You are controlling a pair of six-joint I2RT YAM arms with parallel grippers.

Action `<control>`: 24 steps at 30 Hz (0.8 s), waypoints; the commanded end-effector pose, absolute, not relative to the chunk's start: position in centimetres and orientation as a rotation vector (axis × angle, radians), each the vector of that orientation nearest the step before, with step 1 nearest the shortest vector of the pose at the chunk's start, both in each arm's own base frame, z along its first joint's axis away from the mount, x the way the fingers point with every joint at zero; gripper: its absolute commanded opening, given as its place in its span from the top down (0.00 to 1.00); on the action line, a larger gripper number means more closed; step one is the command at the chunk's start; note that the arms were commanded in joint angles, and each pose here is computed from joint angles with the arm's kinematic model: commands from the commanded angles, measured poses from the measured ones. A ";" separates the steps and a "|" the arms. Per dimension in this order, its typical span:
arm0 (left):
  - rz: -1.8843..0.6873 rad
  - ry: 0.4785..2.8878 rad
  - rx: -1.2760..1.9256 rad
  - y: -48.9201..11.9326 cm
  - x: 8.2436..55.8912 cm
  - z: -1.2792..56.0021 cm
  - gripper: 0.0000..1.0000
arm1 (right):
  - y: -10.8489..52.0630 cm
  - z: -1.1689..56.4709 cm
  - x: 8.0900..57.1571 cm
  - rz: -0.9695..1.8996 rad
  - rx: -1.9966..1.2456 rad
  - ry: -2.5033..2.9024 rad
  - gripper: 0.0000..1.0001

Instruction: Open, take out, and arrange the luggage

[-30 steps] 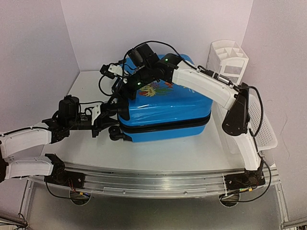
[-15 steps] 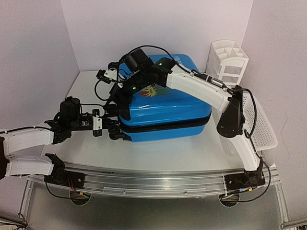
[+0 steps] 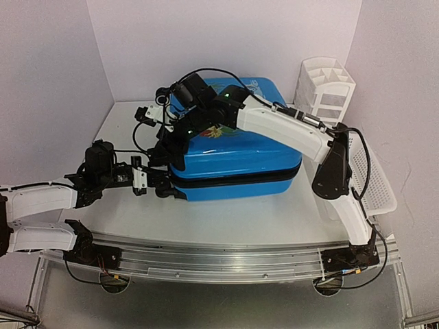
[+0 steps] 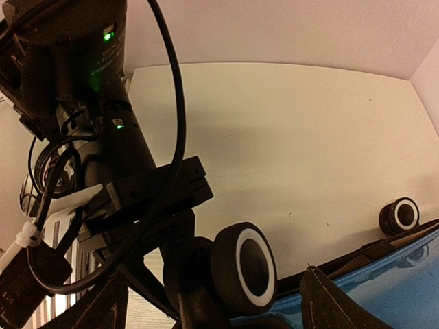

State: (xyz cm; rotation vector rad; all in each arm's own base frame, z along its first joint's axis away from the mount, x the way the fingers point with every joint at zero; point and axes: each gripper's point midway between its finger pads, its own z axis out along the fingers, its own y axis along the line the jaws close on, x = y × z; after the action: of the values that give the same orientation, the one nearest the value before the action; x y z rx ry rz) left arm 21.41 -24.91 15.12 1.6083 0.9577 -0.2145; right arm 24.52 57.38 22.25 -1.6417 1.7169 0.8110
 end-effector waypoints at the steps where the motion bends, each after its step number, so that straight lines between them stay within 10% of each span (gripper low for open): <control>1: 0.075 0.682 1.371 -24.6 24.0 25.2 1.00 | 54.2 16.1 21.5 0.655 -1.800 1.970 0.19; 15: 0.064 0.602 1.382 -25.0 23.0 25.7 1.00 | 56.0 13.9 26.4 0.141 -1.776 1.785 0.07; 24: 0.035 0.601 1.390 -25.1 22.6 25.6 1.00 | 57.3 14.4 27.3 0.107 -1.752 1.698 0.25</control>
State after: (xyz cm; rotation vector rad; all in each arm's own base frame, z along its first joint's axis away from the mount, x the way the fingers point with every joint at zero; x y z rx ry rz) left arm 22.53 -24.08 14.99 1.6026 0.9393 -0.1047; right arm 25.07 57.40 19.15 -1.7519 1.6478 0.2365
